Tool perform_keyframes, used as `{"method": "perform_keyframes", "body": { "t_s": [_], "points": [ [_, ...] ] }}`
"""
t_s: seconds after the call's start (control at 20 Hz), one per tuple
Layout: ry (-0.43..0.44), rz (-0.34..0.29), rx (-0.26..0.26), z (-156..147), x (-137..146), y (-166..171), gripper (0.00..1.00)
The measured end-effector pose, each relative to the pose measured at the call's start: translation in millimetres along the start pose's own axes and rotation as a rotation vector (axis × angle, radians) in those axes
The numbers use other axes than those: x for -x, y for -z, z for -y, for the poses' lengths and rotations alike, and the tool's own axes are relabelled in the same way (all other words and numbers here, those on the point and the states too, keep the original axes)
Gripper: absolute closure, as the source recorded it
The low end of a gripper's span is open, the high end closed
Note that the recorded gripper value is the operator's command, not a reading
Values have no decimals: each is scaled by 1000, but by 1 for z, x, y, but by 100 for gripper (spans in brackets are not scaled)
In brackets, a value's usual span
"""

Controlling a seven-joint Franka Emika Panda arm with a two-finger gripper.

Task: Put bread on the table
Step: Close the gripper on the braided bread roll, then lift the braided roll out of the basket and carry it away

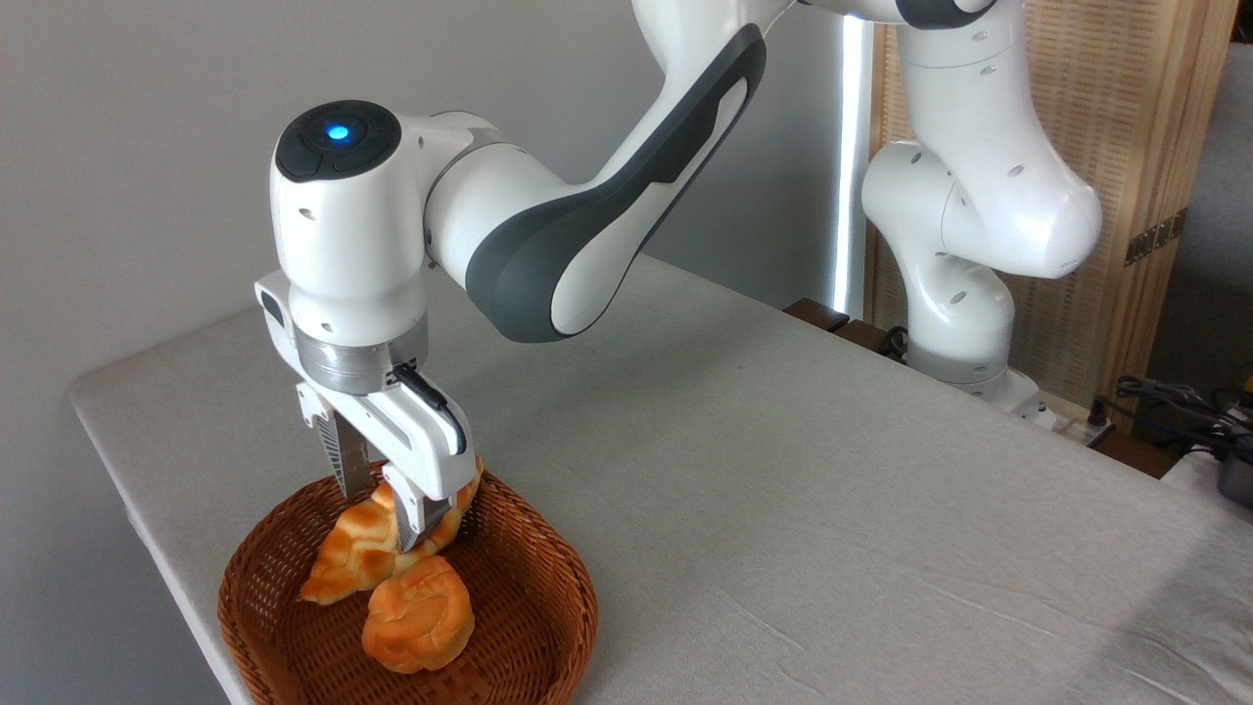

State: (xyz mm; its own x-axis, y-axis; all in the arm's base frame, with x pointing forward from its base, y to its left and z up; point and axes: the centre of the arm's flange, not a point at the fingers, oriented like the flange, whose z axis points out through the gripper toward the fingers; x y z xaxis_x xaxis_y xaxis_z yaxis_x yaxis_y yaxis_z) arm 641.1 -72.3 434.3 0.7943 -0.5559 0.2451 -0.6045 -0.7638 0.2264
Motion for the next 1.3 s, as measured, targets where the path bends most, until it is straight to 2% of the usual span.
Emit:
{"method": "perform_keyframes", "body": {
  "t_s": [0.55, 0.7, 1.3],
  "points": [
    [0, 0, 0, 0, 0, 0, 91],
    [1, 1, 1, 0, 0, 0, 100],
    [12, -1, 11, 3, 2, 5, 100]
  ]
}}
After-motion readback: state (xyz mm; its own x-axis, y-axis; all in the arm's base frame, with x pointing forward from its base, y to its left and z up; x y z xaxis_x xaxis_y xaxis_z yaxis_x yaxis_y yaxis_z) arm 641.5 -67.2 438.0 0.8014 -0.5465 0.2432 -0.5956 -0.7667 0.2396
